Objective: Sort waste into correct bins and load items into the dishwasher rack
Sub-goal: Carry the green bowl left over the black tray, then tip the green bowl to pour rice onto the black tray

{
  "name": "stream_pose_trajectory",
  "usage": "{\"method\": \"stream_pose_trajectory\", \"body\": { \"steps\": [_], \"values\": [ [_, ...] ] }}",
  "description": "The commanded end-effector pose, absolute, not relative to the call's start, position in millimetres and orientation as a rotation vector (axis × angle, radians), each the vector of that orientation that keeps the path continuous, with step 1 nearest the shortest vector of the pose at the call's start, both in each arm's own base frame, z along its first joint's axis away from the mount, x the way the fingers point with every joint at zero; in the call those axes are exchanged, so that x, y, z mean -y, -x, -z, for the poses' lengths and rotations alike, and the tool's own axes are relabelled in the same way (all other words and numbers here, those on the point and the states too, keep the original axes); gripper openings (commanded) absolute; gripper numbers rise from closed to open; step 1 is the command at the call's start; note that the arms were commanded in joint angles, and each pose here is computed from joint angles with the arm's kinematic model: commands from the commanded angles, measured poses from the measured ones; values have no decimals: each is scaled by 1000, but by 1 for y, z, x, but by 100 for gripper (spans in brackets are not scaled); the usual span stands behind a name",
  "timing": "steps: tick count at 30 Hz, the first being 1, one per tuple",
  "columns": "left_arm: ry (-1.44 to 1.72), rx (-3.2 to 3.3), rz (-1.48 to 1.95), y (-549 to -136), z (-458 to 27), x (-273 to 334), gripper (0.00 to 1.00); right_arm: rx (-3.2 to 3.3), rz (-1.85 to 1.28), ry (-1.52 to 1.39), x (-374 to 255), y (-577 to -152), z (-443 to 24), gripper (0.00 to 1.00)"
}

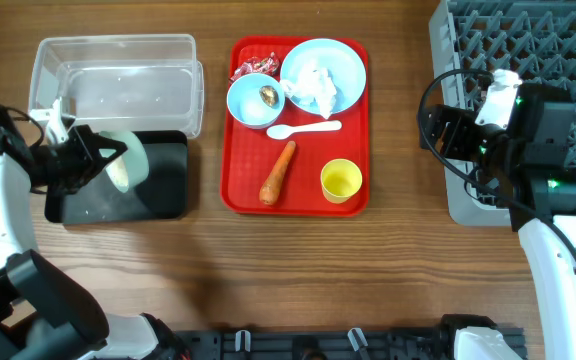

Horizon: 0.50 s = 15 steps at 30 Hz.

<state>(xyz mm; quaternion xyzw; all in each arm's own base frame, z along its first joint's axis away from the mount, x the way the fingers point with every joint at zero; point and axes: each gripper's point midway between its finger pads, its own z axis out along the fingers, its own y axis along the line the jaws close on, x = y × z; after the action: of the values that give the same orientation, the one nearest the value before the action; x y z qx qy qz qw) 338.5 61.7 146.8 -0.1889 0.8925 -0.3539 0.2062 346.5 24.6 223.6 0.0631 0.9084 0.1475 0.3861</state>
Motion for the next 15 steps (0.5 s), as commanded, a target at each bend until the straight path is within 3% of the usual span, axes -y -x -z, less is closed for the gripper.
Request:
{"method": "stream_pose_trajectory", "body": {
  "steps": [1, 7, 15],
  "values": [
    [479, -2370, 1092, -338, -160, -59, 4, -2306, -333, -157, -20, -350, -229, 100],
    [527, -2329, 1108, -334, -156, -70, 4, -2316, -333, -159, -20, -348, -227, 100],
    [548, -2095, 1260, -329, -186, -91, 4, -2317, -333, -159, -20, -348, -227, 100]
  ]
}}
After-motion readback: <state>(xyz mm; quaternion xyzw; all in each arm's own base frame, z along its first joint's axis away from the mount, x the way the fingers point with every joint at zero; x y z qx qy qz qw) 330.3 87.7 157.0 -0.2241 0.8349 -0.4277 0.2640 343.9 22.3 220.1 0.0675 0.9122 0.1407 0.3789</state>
